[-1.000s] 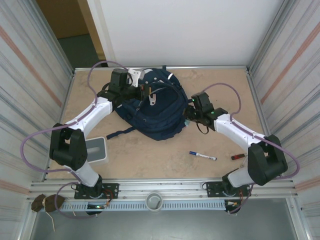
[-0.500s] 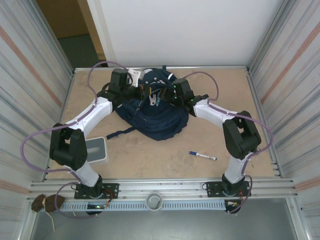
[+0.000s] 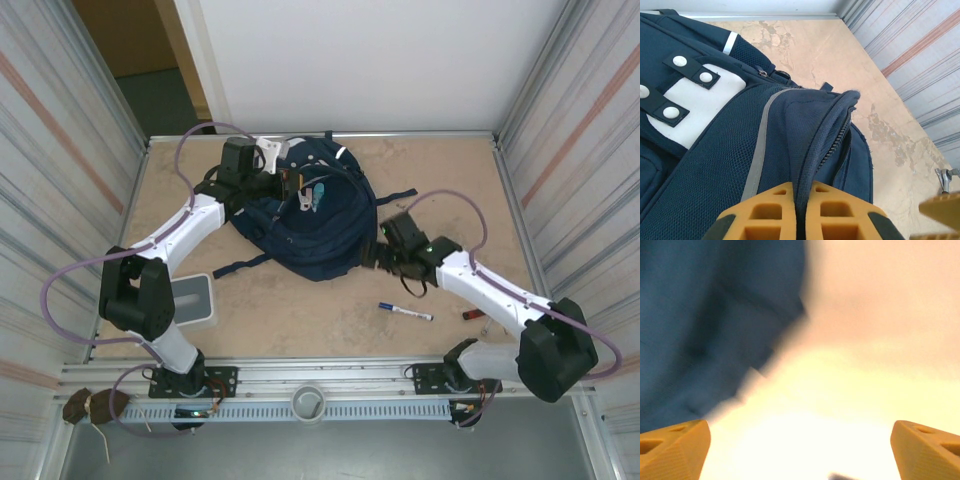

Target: Pack the student bag

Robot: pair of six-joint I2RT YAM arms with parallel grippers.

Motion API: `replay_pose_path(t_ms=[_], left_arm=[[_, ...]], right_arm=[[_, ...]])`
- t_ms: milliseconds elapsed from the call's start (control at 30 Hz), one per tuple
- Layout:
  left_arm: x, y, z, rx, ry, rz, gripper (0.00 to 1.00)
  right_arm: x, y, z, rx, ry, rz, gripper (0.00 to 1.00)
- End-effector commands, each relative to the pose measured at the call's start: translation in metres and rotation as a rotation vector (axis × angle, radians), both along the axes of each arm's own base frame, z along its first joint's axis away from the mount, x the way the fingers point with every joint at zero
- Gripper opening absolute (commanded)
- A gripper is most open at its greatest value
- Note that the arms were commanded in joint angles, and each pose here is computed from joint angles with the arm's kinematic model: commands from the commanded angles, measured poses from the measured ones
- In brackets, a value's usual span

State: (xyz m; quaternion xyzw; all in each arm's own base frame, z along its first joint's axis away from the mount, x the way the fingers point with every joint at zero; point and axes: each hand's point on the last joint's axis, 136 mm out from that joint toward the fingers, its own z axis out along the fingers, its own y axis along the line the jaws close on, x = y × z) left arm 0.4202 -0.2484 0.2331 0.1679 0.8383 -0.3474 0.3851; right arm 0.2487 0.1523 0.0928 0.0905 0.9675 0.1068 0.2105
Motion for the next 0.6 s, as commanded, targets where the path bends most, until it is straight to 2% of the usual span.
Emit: replay_pose_path(t_ms=[0,67,300,567], left_arm=[[0.009,0.003,0.034,-0.030,-0.118,0.008,0.00],[0.009,0.003,0.032,-0.030,-0.110,0.009,0.00],[0.006,0.004,0.027,-0.038,-0.100,0.012,0.00],[0.006,0.003,0.028,-0.038,-0.102,0.010,0.00]], right_arm=[[-0.058,-0.029,-0.021,-0.086,0.165,-0.055,0.97],[-0.072,-0.027,-0.024,-0.073,0.178,-0.063,1.00],[-0.099,-0.020,-0.047,0.013,0.256,-0.093,0.99],[-0.092,-0.022,-0.062,0.042,0.240,-0.146,0.99]])
